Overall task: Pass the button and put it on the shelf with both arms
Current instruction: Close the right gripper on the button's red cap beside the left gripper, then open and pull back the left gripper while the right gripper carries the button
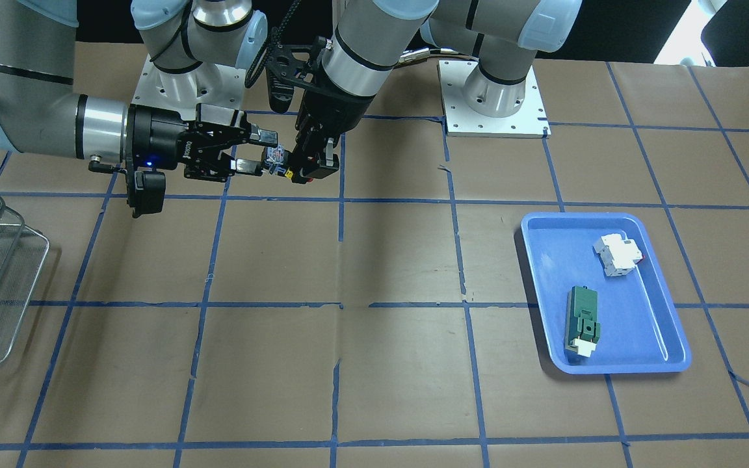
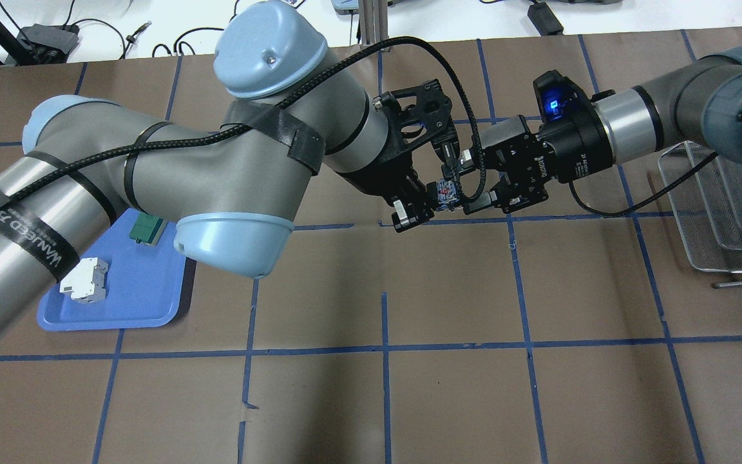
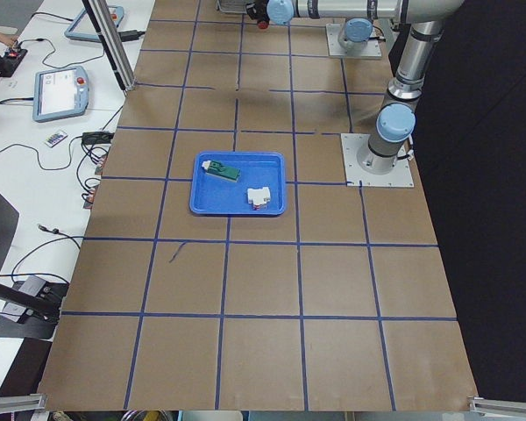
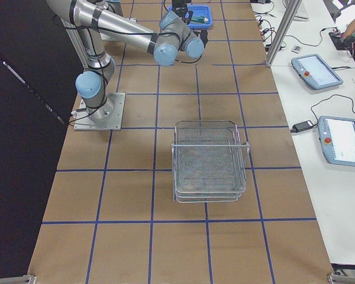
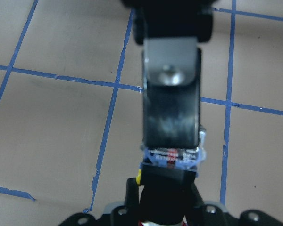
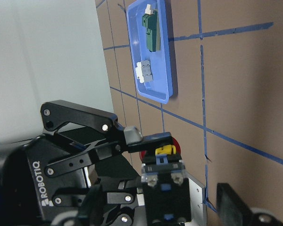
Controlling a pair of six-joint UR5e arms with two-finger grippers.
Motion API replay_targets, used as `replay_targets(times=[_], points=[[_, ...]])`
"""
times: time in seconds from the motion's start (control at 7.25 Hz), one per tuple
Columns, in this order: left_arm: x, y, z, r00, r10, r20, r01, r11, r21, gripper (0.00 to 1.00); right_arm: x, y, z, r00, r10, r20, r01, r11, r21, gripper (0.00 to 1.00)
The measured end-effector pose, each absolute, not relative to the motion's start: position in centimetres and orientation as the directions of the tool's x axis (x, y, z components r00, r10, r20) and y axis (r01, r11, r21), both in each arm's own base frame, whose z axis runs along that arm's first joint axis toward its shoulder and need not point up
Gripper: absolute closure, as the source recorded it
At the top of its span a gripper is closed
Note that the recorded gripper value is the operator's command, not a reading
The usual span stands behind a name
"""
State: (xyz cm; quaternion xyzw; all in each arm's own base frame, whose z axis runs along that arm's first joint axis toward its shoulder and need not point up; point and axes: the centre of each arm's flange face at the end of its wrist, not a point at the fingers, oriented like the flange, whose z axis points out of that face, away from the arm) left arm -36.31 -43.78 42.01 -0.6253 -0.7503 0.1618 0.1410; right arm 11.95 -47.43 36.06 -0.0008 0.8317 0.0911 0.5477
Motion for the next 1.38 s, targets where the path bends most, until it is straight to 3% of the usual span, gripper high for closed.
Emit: replay_targets(times=[0.28,0.55,1.1,1.38], points=[[-36.3,-43.8,42.1,-0.184,0.983,0.011,0.891,0.171,-0.42,1.0,11.9,-47.5,36.0,-0.4,0.099,-0.911,-0.101,0.983,0.151,0.89],[-36.3,-43.7,42.1,-0.192,0.981,0.015,0.889,0.18,-0.421,0.0,11.9,-47.7,36.2,-0.402,0.091,-0.911,-0.102,0.984,0.144,0.89],[-36.1,-43.7,42.5,-0.234,0.972,0.025,0.882,0.223,-0.415,0.0,10.9,-48.2,37.0,-0.442,0.063,-0.895,-0.113,0.986,0.125,0.87],[-32.6,-45.0,43.2,-0.321,0.945,0.053,0.863,0.316,-0.394,0.0,8.3,-49.5,40.4,-0.574,-0.041,-0.818,-0.163,0.985,0.065,0.86]])
